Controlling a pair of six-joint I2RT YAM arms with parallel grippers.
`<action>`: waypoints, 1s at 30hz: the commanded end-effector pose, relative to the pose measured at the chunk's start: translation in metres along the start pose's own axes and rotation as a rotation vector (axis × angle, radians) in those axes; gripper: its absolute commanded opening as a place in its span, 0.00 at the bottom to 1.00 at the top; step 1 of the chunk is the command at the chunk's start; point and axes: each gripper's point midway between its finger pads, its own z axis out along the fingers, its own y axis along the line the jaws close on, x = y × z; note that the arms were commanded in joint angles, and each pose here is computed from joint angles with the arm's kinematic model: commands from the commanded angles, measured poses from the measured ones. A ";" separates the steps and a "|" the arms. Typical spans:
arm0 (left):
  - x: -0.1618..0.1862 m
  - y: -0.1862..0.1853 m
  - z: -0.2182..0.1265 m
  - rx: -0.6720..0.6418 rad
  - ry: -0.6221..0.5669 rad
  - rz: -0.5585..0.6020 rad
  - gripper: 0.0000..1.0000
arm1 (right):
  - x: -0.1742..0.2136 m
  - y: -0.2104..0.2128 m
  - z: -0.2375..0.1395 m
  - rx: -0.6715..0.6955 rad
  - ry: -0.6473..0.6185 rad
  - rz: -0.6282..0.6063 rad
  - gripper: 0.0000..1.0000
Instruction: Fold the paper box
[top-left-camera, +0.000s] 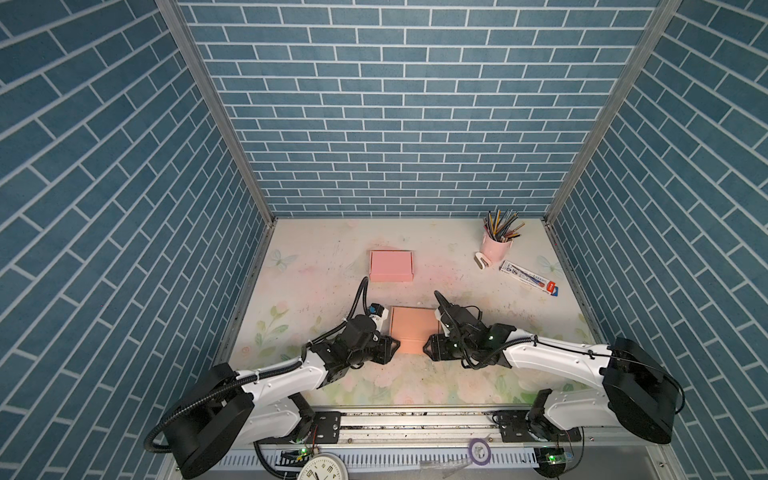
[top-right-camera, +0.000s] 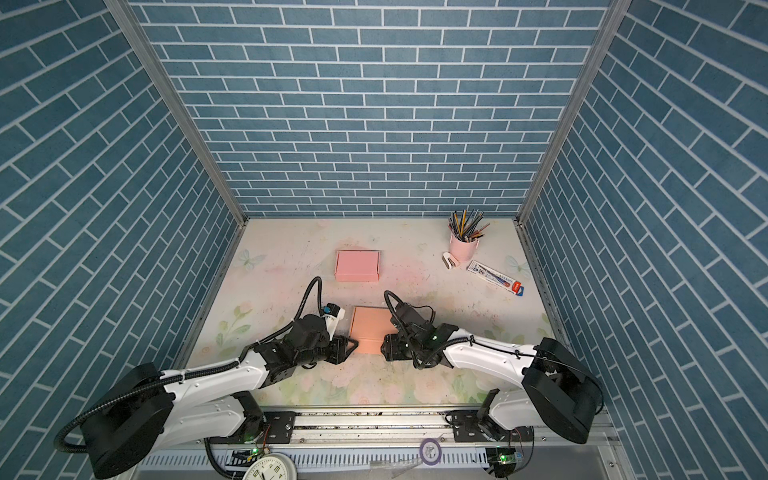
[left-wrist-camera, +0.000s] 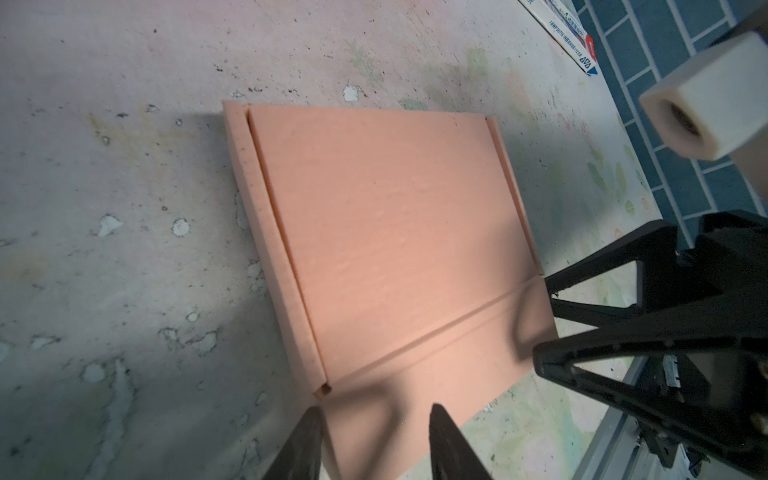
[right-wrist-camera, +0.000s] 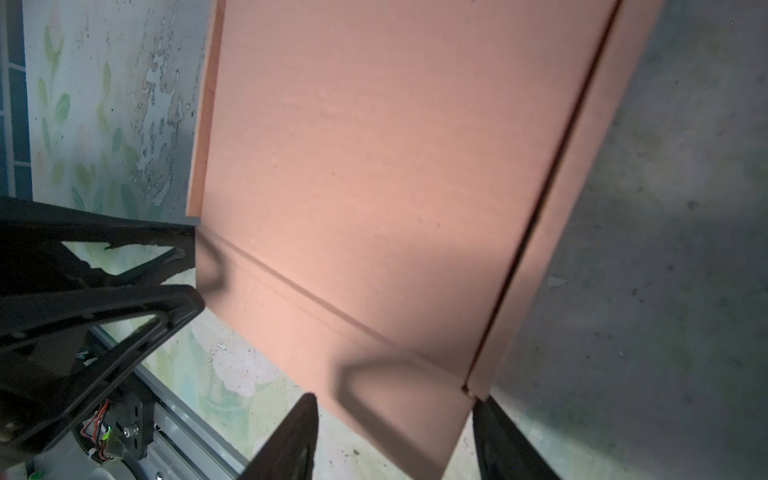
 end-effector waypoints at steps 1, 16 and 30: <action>-0.008 -0.012 -0.002 0.026 -0.015 0.000 0.43 | -0.005 0.004 0.000 -0.009 -0.027 0.027 0.59; 0.001 -0.002 0.011 0.001 0.008 0.006 0.42 | -0.001 -0.011 0.012 0.067 -0.006 0.016 0.51; 0.000 0.004 0.018 -0.025 -0.003 0.018 0.39 | -0.006 -0.023 0.013 0.139 -0.017 -0.002 0.43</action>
